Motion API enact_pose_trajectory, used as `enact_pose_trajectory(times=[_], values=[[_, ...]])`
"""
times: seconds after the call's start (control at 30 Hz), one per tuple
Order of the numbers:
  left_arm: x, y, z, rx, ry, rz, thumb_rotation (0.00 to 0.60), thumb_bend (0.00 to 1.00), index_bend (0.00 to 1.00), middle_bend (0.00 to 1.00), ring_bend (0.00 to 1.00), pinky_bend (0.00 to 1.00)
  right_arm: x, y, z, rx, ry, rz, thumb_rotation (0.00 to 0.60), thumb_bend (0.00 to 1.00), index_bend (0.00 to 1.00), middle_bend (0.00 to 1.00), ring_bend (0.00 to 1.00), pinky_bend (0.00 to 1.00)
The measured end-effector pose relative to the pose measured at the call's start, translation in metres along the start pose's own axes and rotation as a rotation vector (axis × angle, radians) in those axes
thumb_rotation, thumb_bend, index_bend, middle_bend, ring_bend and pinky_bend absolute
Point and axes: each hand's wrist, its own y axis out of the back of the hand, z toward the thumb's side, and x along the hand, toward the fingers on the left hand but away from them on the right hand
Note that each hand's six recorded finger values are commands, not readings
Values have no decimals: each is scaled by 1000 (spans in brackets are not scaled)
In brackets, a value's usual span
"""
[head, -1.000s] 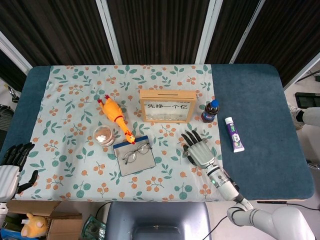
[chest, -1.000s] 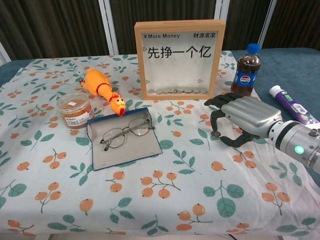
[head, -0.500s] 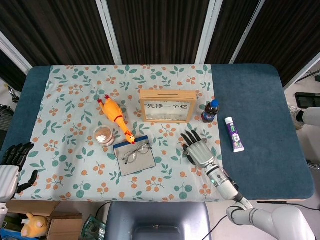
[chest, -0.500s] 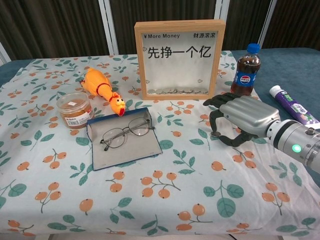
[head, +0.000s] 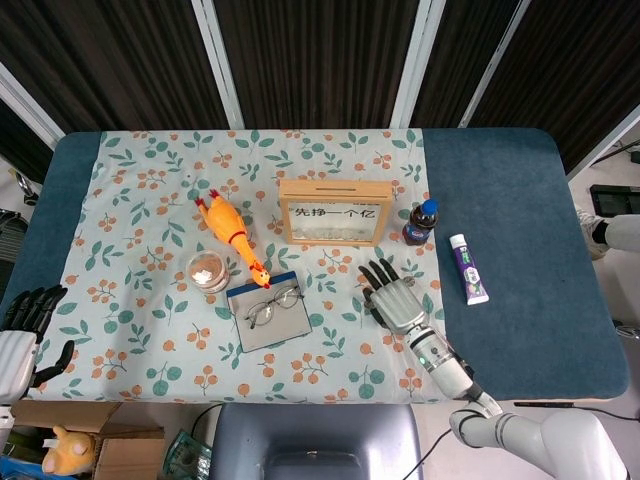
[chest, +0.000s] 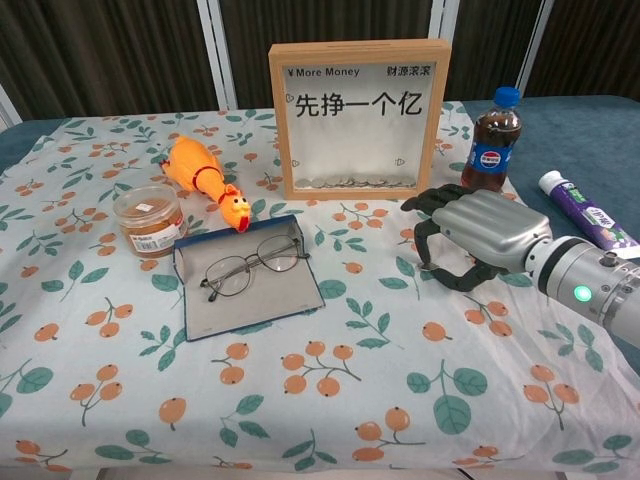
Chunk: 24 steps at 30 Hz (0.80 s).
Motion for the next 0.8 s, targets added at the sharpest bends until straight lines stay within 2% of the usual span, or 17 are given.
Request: enact_pose_trajectory(times=[0.4, 0.8], values=[[0, 0, -1, -1, 4, 2, 600, 449, 0, 73, 8, 14, -4, 2, 2, -2, 4, 0, 600, 589, 616, 194, 0, 73], [0, 1, -2, -6, 7, 4, 600, 447, 0, 73, 9, 14, -10, 7, 5, -1, 3, -3, 600, 675, 623, 194, 0, 73]])
